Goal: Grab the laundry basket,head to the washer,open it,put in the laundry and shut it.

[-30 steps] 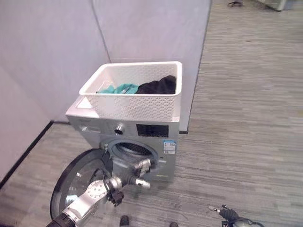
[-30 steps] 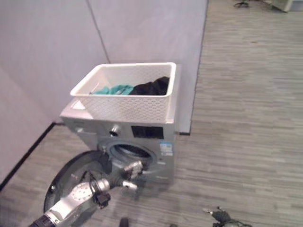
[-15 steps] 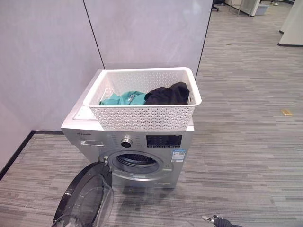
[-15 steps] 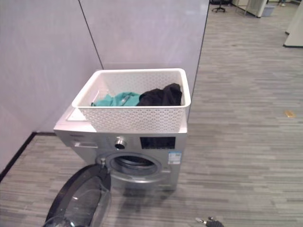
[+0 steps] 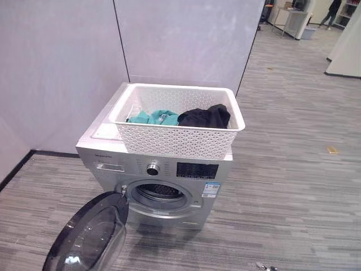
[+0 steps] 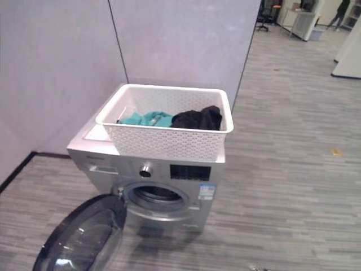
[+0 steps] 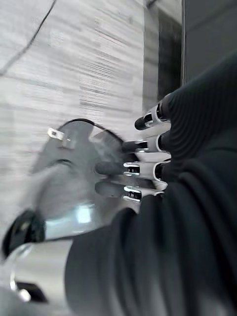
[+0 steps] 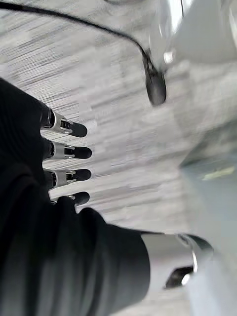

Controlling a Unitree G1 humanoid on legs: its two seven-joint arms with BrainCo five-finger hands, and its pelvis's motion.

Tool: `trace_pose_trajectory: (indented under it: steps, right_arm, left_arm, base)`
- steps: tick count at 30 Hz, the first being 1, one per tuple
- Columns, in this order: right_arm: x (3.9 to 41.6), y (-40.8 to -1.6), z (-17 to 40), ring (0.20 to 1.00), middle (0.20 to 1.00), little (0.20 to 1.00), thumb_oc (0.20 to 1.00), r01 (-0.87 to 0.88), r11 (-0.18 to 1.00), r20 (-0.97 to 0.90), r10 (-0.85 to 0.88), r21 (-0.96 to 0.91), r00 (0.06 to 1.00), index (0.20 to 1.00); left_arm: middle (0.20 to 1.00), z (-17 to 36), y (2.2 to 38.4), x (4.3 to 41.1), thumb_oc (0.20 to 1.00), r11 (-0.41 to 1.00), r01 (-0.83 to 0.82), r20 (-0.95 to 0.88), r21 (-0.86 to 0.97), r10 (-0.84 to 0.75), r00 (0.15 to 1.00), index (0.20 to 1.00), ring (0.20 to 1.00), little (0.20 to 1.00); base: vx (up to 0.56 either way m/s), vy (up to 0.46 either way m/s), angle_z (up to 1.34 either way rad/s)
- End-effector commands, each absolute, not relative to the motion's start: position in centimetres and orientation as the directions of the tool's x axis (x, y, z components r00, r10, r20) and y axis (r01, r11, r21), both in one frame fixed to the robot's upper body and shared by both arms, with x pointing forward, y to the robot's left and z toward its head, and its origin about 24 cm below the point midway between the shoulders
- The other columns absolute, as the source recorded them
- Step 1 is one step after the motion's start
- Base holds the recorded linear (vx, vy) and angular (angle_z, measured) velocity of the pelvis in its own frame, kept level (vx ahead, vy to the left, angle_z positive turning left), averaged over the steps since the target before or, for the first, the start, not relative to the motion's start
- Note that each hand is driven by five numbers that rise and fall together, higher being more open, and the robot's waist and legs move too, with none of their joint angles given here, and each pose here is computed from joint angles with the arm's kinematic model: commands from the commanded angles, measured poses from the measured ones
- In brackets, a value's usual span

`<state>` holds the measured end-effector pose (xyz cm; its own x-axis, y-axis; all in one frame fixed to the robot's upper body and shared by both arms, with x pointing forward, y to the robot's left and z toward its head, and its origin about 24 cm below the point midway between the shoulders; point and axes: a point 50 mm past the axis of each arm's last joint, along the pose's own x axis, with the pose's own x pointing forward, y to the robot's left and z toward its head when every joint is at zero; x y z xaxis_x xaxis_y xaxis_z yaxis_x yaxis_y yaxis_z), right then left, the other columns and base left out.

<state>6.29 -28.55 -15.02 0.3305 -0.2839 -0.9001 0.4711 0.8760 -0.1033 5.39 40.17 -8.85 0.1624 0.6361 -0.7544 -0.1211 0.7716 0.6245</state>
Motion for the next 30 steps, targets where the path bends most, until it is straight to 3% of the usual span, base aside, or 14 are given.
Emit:
trace_pose_trajectory:
  steps: [1, 6, 9, 11, 18, 21, 22, 24, 26, 28, 30]
  right_arm:
    - [7.2, -30.4, -14.2, 1.000, 1.000, 1.000, 1.000, 0.611, 0.786, -0.862, -0.370, -0.091, 0.347, 1.000]
    - [7.4, -31.5, -13.7, 1.000, 1.000, 1.000, 1.000, 0.720, 0.693, -0.836, -0.423, -0.049, 0.350, 1.000]
    - [8.0, -32.8, -12.9, 1.000, 1.000, 1.000, 1.000, 0.804, 0.595, -0.798, -0.490, -0.011, 0.352, 1.000]
    - [8.4, -33.7, -12.3, 1.000, 1.000, 1.000, 1.000, 0.841, 0.541, -0.769, -0.533, 0.011, 0.353, 1.000]
    - [11.6, -37.8, -8.4, 1.000, 1.000, 1.000, 1.000, 0.860, 0.510, -0.606, -0.689, -0.016, 0.398, 1.000]
    - [15.0, -39.7, -4.5, 1.000, 1.000, 1.000, 1.000, 0.836, 0.549, -0.441, -0.754, -0.016, 0.486, 1.000]
    - [17.8, -40.2, -0.9, 1.000, 1.000, 1.000, 1.000, 0.809, 0.588, -0.278, -0.777, -0.001, 0.565, 1.000]
    - [18.7, -40.5, 0.8, 1.000, 1.000, 1.000, 1.000, 0.808, 0.589, -0.202, -0.790, 0.009, 0.578, 1.000]
    - [20.8, -40.9, 6.3, 1.000, 1.000, 1.000, 1.000, 0.795, 0.607, 0.039, -0.795, 0.014, 0.606, 1.000]
    - [20.8, -40.9, 6.3, 1.000, 1.000, 1.000, 1.000, 0.796, 0.605, 0.040, -0.796, 0.013, 0.604, 1.000]
    - [22.2, -41.5, 11.4, 1.000, 1.000, 1.000, 1.000, 0.799, 0.601, 0.233, -0.777, -0.006, 0.585, 1.000]
  left_arm:
    - [1.000, -7.3, 41.8, 6.2, 1.000, 0.701, -0.282, -0.690, 0.655, 0.707, 0.155, 1.000, 1.000, 1.000]
    - [1.000, -8.2, 40.4, 7.6, 1.000, 0.730, -0.282, -0.697, 0.623, 0.681, 0.223, 1.000, 1.000, 1.000]
    - [1.000, -10.9, 35.9, 9.6, 1.000, 0.822, -0.273, -0.744, 0.500, 0.569, 0.350, 1.000, 1.000, 1.000]
    - [1.000, -12.1, 33.7, 9.5, 1.000, 0.861, -0.248, -0.771, 0.445, 0.509, 0.383, 1.000, 1.000, 1.000]
    - [1.000, -14.8, 28.2, 7.9, 1.000, 0.935, -0.120, -0.851, 0.334, 0.354, 0.387, 1.000, 1.000, 1.000]
    - [1.000, -15.3, 26.9, 7.4, 1.000, 0.949, -0.074, -0.872, 0.307, 0.311, 0.377, 1.000, 1.000, 1.000]
    - [1.000, -15.5, 26.2, 7.6, 1.000, 0.955, -0.065, -0.876, 0.288, 0.291, 0.384, 1.000, 1.000, 1.000]
    - [1.000, -15.5, 25.9, 7.8, 1.000, 0.958, -0.045, -0.878, 0.282, 0.277, 0.390, 1.000, 1.000, 1.000]
    - [1.000, -15.4, 25.4, 8.6, 1.000, 0.964, 0.006, -0.875, 0.267, 0.240, 0.421, 1.000, 1.000, 1.000]
    - [1.000, -15.4, 25.3, 8.6, 1.000, 0.964, 0.007, -0.875, 0.266, 0.239, 0.422, 1.000, 1.000, 1.000]
    - [1.000, -15.2, 25.3, 9.8, 1.000, 0.961, 0.034, -0.863, 0.276, 0.232, 0.449, 1.000, 1.000, 1.000]
  base:
    - [0.03, 0.057, 0.06]
    - [0.01, 0.052, 0.06]
    - [-0.02, 0.078, 0.04]
    - [-0.04, 0.083, 0.05]
    - [-0.03, 0.094, -0.02]
    - [-0.04, 0.089, 0.04]
    - [-0.07, 0.107, 0.04]
    - [-0.07, 0.092, 0.05]
    - [-0.07, 0.112, 0.10]
    - [0.00, 0.030, 0.26]
    - [0.03, -0.008, 0.27]
